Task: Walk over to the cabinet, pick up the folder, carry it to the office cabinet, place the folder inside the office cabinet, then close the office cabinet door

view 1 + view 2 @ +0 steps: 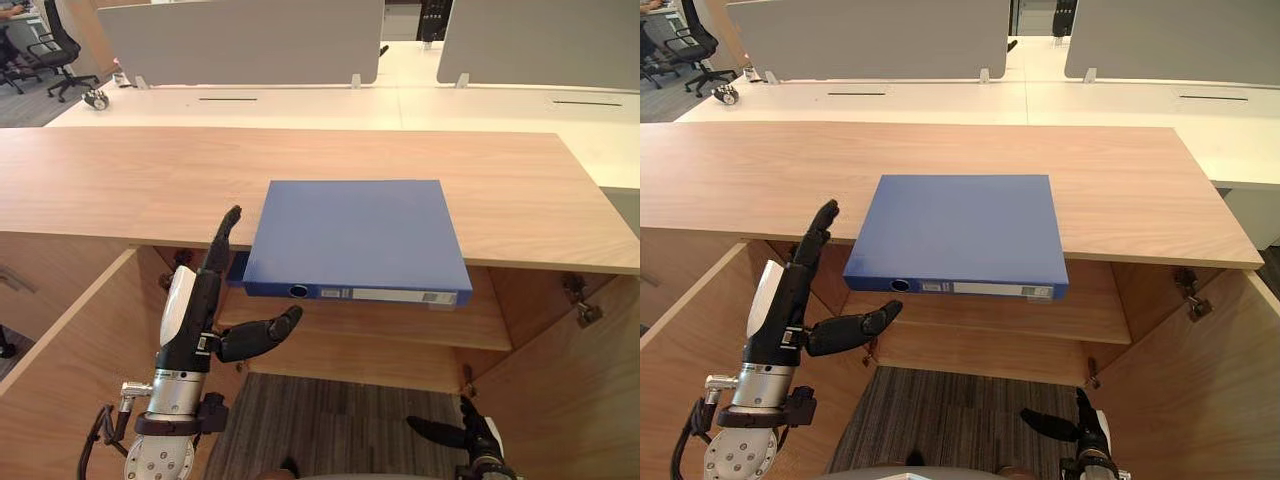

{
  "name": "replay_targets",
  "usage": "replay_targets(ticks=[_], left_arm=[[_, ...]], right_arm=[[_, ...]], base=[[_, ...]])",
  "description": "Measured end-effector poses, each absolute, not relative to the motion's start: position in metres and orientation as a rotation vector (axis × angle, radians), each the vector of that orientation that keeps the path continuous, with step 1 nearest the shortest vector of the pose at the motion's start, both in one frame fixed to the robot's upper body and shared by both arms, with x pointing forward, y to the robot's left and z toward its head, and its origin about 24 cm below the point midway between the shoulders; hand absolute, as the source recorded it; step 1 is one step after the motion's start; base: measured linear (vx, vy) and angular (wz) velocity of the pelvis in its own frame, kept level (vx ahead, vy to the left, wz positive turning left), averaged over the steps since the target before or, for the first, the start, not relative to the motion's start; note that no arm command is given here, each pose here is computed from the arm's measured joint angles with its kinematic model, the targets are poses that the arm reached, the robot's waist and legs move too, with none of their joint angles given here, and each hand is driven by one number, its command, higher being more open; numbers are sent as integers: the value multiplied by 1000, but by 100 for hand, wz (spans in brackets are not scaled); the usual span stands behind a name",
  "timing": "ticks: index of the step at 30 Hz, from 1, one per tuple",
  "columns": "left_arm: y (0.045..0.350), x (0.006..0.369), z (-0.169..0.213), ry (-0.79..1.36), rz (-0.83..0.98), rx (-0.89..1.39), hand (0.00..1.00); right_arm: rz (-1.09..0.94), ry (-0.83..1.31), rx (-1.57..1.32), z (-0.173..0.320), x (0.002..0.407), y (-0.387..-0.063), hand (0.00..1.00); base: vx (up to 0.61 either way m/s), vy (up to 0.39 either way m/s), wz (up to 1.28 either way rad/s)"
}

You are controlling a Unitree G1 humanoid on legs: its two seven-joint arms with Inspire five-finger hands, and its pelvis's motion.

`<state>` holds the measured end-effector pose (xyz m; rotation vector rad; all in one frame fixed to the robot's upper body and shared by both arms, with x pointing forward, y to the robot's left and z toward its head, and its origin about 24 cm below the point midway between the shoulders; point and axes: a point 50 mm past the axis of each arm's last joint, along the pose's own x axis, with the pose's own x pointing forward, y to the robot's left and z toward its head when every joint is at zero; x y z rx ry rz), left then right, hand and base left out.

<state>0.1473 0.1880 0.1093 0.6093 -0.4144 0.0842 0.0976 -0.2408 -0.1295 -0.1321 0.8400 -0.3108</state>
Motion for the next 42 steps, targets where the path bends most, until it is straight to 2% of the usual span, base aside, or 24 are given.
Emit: replay_targets(ticks=[6, 13, 19, 20, 29, 37, 40, 42], left_arm=[[183, 149, 115, -476, 101, 791, 100], [157, 159, 115, -553, -2, 833, 100], [149, 177, 96, -504, -61, 870, 100], [149, 179, 94, -498, -65, 880, 0], [154, 196, 99, -553, -13, 1068, 0], [153, 198, 104, -560, 37, 962, 0], [152, 196, 108, -560, 46, 910, 0], [151, 188, 113, -558, 54, 856, 0]], right_arm=[[-304, 849, -128, -131, 95, -238, 100], [-274, 851, -127, -132, 96, -231, 100], [-275, 851, -125, -132, 96, -230, 100], [-275, 852, -125, -133, 96, -231, 100], [-275, 854, -123, -133, 95, -231, 100], [-289, 838, -94, -132, 98, -227, 100], [-356, 742, -6, -119, 111, -225, 100], [-415, 575, 99, -95, 133, -224, 100]], base=[[-29, -8, 0], [14, -10, -11], [38, 7, -20], [22, 8, -8], [-7, 5, -9], [8, 6, -10], [13, -17, -13], [13, -13, -31]])
